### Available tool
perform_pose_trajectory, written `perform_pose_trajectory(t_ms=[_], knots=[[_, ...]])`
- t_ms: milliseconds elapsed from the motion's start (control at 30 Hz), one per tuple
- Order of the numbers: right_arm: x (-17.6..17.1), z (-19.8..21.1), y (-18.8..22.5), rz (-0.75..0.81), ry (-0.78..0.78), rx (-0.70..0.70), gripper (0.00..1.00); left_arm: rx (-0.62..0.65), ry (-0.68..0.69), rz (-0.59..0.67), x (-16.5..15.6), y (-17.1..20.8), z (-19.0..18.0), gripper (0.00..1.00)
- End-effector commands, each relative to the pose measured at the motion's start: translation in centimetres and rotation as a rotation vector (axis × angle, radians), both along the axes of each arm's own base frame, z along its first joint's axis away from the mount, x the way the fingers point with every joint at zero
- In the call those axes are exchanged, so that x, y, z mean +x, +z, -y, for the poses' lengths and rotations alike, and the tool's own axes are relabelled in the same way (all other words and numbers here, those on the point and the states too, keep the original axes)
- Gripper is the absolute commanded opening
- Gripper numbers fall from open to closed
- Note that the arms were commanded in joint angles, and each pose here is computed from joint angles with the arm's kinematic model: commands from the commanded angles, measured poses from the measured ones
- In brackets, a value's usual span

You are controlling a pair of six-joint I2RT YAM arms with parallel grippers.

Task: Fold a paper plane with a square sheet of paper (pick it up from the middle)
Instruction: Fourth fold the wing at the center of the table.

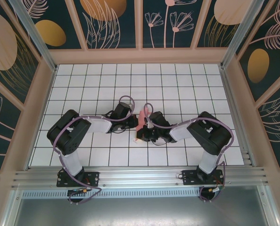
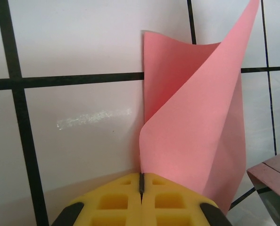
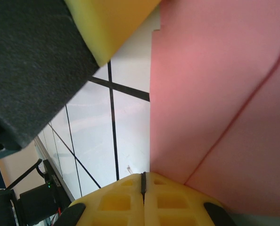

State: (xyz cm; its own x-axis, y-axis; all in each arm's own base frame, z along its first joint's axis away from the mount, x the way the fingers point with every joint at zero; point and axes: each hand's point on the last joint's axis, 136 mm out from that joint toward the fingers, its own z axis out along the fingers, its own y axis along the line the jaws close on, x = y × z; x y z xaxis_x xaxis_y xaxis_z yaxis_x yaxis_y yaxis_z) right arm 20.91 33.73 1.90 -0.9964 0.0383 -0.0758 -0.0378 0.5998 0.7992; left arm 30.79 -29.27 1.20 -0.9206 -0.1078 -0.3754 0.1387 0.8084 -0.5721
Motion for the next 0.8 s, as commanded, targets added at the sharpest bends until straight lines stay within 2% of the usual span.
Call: perform_pose_trajectory(t_ms=[0, 133, 367, 600, 767], knots=[[0.3, -0.6, -0.5, 0.006, -0.001, -0.002, 0.06, 0.087, -0.015, -0.134, -2.7, -5.0, -1.1, 0.0], [0.3, 0.0, -1.2, -0.005, -0.014, -0.056, 0.05, 0.088, -0.016, -0.136, -2.8, -5.1, -1.2, 0.0], [0.2, -0.2, 1.2, 0.06, -0.012, -0.084, 0.06, 0.087, -0.009, -0.132, -2.7, -5.0, -1.2, 0.0], [-0.3, -0.1, -1.3, 0.017, -0.005, -0.146, 0.05, 0.086, -0.012, -0.131, -2.7, -4.8, -1.1, 0.0], [0.0, -0.1, -0.8, 0.034, -0.001, -0.162, 0.05, 0.095, -0.016, -0.133, -2.8, -5.0, -1.3, 0.0]])
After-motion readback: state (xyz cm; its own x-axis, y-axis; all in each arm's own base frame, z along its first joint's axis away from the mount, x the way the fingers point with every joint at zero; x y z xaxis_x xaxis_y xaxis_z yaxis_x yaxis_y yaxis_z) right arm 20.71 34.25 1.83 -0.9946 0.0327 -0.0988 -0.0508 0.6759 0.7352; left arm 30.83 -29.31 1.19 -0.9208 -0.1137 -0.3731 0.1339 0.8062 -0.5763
